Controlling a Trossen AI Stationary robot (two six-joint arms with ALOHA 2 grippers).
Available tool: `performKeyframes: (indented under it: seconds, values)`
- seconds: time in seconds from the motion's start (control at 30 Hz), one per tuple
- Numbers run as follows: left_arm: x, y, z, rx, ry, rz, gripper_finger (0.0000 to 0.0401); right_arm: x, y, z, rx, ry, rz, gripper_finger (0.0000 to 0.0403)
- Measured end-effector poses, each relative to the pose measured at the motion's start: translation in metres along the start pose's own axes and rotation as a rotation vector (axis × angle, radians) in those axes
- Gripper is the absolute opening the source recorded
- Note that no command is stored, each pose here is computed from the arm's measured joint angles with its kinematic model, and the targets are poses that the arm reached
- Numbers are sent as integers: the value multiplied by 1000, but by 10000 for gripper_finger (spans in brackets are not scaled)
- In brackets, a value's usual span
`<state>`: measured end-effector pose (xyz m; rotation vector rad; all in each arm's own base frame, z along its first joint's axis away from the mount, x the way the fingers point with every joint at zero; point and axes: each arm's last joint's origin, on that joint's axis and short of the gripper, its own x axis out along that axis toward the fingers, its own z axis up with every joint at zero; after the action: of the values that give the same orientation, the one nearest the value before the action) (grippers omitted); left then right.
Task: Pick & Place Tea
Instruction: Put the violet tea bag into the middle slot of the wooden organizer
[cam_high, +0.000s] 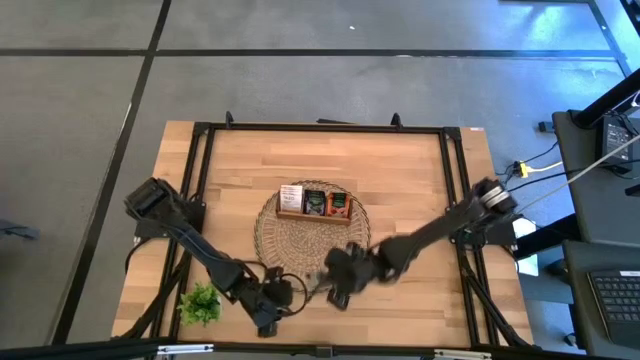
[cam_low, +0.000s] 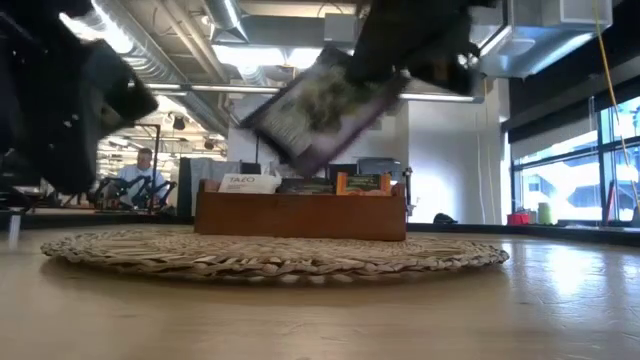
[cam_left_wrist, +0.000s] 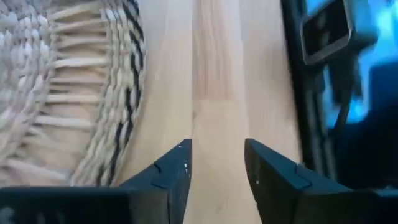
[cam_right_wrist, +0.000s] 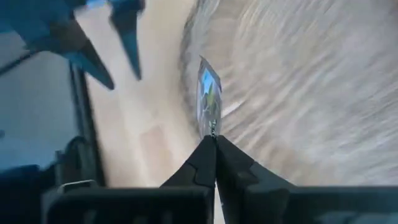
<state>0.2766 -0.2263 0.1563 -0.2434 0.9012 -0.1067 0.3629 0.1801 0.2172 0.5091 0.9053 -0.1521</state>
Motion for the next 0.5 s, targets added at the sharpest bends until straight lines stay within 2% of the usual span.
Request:
performKeyframes:
  seconds: [0.07, 0.17, 0.27, 0.37, 0.5]
  values:
    - [-7, 2, -1, 57, 33, 10, 143, -17, -14, 20, -92, -23, -19, 9]
    - [-17, 1, 2, 68, 34, -1, 143, -38, -38, 52, -257, -52, -34, 8]
    - [-20, 5, 4, 66, 45, 15, 143, -55, -61, 87, -369, -51, -76, 5]
    - [-22, 11, 6, 66, 70, 47, 143, -63, -82, 117, -442, -6, -153, 5]
    - [-23, 21, 1, -22, 145, 118, 143, -60, -105, 145, -499, 89, -209, 4]
